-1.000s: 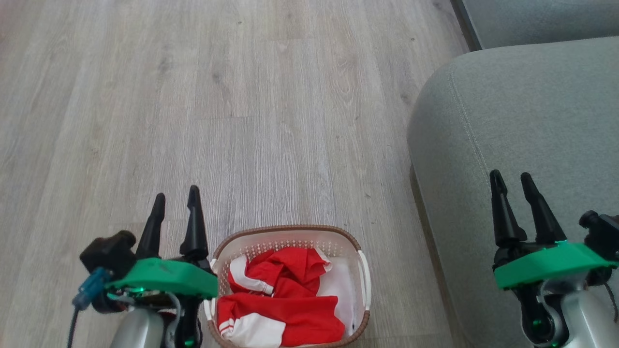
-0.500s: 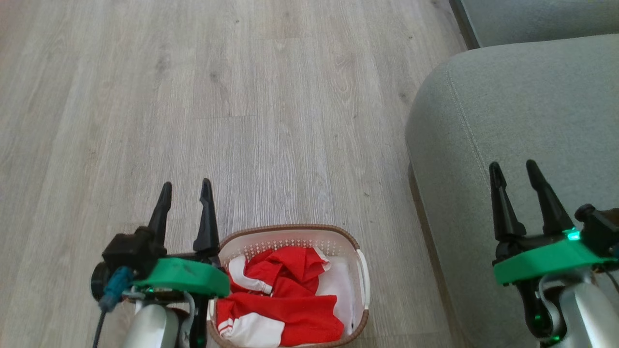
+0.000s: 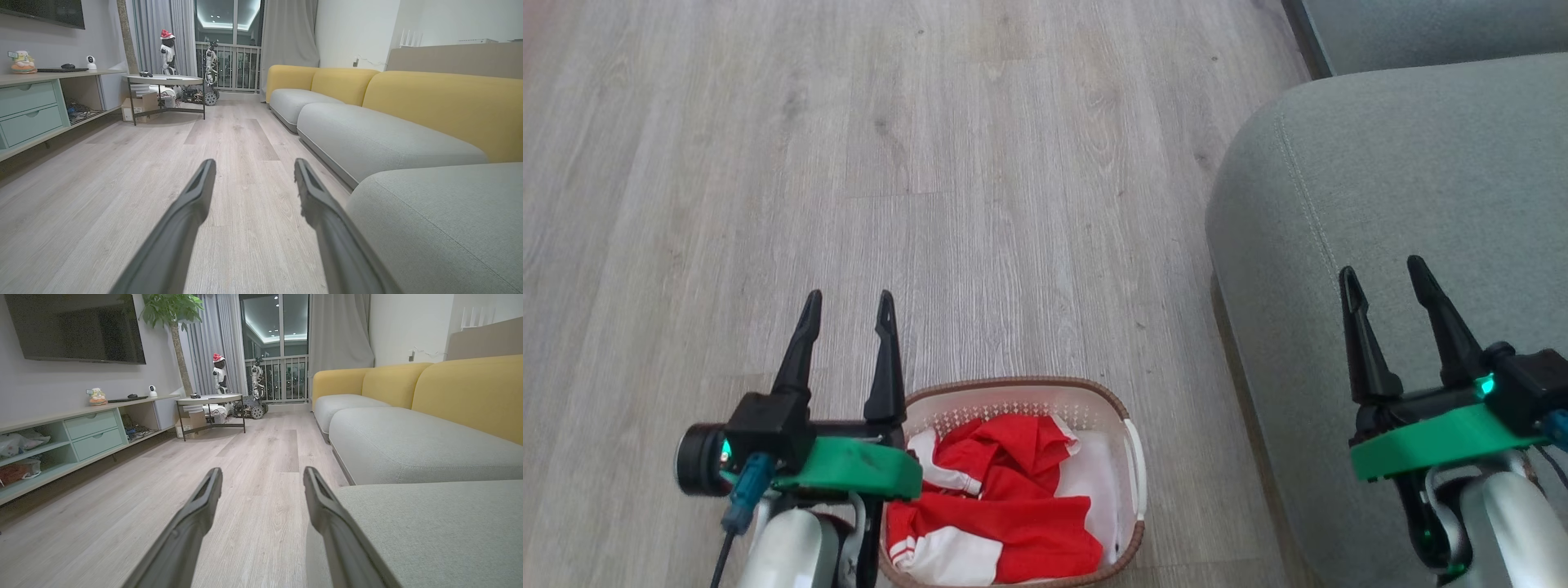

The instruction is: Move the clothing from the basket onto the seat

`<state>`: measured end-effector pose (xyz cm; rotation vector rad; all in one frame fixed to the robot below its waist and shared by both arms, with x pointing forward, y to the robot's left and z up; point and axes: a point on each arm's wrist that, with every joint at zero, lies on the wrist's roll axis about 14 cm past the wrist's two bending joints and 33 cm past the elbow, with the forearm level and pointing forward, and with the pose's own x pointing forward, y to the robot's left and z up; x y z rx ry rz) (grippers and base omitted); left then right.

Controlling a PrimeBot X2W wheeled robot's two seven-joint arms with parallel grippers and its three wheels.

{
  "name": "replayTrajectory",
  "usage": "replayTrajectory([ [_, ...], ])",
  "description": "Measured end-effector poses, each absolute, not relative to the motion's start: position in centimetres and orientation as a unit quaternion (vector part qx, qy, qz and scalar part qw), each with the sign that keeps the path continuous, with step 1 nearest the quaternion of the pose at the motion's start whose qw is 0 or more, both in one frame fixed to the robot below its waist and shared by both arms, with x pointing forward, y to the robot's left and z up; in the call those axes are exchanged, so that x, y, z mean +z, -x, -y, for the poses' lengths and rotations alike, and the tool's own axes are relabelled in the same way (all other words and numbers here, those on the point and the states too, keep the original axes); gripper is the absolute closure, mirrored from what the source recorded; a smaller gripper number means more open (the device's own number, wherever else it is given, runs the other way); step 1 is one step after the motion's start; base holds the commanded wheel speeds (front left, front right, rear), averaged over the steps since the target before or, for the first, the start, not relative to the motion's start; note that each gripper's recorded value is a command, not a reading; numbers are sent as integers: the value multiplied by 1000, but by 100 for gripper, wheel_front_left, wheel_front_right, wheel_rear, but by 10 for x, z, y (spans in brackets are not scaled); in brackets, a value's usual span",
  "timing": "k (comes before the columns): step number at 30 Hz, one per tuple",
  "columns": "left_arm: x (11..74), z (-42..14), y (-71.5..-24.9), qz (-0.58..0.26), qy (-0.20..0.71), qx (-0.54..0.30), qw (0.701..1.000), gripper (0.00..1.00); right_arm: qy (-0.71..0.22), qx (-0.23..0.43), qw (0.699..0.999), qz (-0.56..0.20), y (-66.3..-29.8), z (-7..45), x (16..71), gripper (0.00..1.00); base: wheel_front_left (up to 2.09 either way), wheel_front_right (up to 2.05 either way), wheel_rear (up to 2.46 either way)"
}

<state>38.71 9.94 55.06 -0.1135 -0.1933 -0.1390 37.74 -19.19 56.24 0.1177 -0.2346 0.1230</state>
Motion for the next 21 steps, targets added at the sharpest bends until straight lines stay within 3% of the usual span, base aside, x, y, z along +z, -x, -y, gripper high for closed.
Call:
replayTrajectory([
  [21, 530, -91, -398, 66, 55, -78, 993, 0, -54, 55, 991, 106, -385, 201, 555, 0, 0, 0, 0],
])
